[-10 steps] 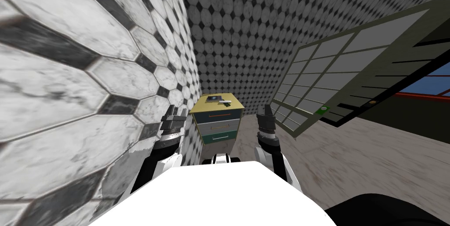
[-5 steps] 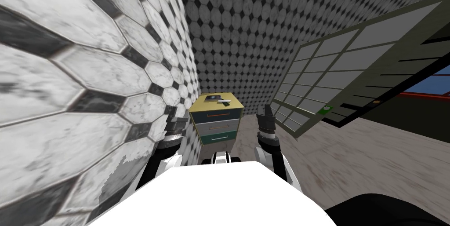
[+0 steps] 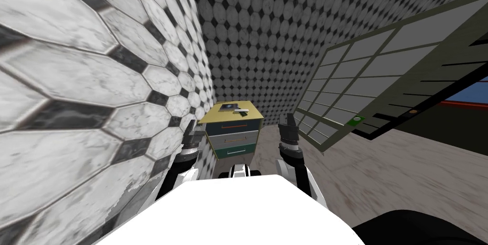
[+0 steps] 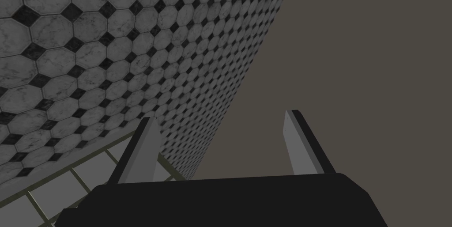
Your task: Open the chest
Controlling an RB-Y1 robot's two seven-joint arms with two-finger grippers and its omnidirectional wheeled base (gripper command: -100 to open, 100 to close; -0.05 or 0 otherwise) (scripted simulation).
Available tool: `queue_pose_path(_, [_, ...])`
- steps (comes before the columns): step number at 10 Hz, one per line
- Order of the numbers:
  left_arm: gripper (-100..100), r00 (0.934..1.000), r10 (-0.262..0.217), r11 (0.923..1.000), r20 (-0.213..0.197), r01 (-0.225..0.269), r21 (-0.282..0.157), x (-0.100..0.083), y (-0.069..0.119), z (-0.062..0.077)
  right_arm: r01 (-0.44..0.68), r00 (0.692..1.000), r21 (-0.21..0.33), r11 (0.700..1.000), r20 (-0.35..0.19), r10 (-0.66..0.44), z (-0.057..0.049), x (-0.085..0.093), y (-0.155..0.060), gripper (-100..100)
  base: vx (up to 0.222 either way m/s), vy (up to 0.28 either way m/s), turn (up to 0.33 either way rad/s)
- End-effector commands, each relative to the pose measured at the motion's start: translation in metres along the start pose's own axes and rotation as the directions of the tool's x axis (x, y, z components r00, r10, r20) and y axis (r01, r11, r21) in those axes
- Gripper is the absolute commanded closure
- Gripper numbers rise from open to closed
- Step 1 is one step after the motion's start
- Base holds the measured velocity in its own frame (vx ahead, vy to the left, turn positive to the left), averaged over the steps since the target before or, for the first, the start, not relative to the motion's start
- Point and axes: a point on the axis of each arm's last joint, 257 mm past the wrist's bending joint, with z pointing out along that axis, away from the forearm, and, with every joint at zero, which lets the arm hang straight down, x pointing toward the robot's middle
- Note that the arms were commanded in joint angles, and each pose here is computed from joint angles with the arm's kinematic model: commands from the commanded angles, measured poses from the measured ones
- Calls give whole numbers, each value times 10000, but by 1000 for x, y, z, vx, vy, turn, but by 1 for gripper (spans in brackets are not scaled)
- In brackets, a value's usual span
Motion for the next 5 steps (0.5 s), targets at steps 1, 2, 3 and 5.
queue_pose_path(1, [-100,9999,79,10000,-71,-79,14,-1,12,-6,0,10000,0,10000,0,0,0,0,0,0,34,-63,4])
queue_pose_path(2, [-100,9999,128,9999,-111,-128,22,-3,19,-10,0,10000,-1,10000,0,0,0,0,0,0,33,-47,5])
queue_pose_path(3, [-100,9997,178,9998,-164,-176,111,-4,23,-14,0,10000,0,10000,0,0,0,0,0,0,54,-67,10])
queue_pose_path(5, [-100,9996,232,9997,-189,-231,38,-6,34,-20,0,10000,-1,10000,0,0,0,0,0,0,44,-51,5])
